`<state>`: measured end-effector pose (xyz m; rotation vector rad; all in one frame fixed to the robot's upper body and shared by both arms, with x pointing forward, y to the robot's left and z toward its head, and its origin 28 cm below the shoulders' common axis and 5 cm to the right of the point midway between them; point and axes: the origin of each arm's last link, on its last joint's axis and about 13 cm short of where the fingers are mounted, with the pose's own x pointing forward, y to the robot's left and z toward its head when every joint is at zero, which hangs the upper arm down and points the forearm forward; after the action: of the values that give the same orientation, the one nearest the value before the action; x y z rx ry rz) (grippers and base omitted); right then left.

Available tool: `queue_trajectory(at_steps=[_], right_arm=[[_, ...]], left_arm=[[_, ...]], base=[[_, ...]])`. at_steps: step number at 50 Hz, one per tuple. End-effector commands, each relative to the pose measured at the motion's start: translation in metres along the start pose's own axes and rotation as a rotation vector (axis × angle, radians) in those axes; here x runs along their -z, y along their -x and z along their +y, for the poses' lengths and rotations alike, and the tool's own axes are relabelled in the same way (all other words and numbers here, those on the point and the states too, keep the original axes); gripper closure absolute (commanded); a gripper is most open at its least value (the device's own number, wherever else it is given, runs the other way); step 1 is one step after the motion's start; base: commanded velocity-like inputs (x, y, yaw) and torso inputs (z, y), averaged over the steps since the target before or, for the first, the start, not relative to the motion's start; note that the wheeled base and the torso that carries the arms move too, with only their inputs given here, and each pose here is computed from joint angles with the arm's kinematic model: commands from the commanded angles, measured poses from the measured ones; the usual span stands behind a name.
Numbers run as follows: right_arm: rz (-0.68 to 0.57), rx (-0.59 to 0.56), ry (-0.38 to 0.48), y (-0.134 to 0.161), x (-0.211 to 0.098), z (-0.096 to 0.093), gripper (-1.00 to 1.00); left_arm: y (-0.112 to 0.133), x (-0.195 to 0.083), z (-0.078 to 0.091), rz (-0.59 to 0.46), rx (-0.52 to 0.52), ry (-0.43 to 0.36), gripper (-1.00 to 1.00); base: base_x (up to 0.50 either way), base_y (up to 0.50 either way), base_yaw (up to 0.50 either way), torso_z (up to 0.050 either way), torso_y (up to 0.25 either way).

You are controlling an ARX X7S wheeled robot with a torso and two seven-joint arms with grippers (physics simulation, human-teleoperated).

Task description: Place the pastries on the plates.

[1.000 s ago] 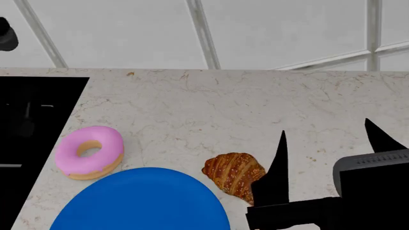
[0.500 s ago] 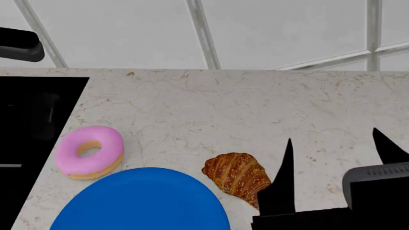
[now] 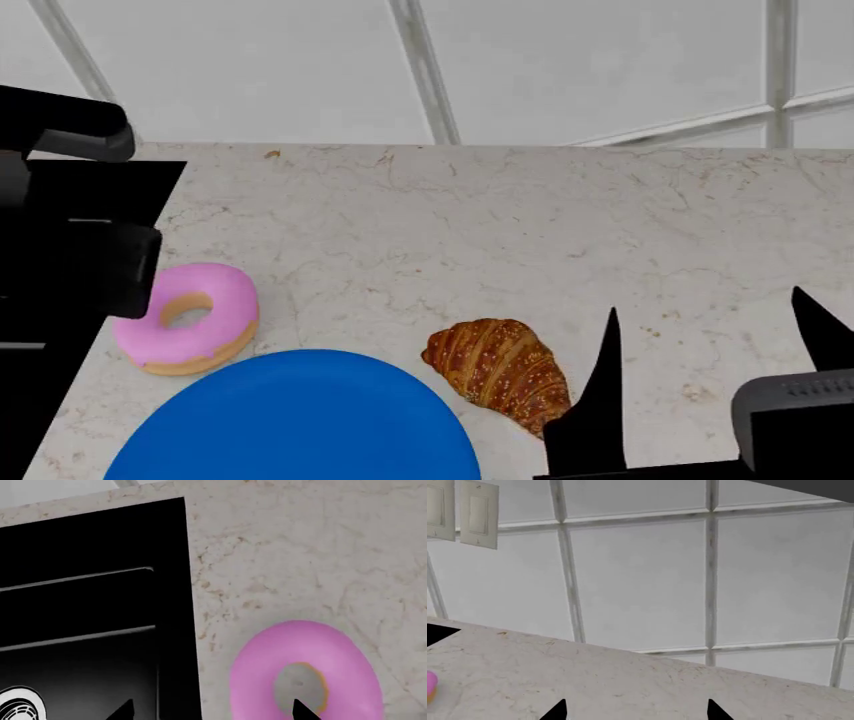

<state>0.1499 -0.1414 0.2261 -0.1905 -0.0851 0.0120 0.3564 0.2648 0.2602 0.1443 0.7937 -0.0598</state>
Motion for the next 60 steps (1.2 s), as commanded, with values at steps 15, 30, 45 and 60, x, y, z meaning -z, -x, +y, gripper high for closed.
queue_trajectory(at_steps=[15,30,45,60], right_arm=[[0.016,0.005,-0.003,0.009,-0.001,0.000,-1.00],[0.024,0.003,-0.005,0.016,-0.005,0.000,-1.00],[0.028,-0.002,-0.010,0.018,-0.006,0.000,-1.00],[0.022,-0.002,-0.017,0.014,-0.006,0.003,-1.00]], left_arm=[[-0.032,-0.006,-0.012,0.049,-0.018,-0.013,-1.00],[-0.055,0.010,-0.015,0.115,-0.023,0.007,-1.00],[-0.060,0.017,-0.018,0.127,-0.009,0.010,1.00],[0.018,-0.010,-0.009,-0.112,0.045,0.001,1.00]], base=[[0.00,0.00,0.00,0.000,0.000],[0.00,0.00,0.00,0.000,0.000],[0.00,0.00,0.00,0.000,0.000],[0.00,0.00,0.00,0.000,0.000]])
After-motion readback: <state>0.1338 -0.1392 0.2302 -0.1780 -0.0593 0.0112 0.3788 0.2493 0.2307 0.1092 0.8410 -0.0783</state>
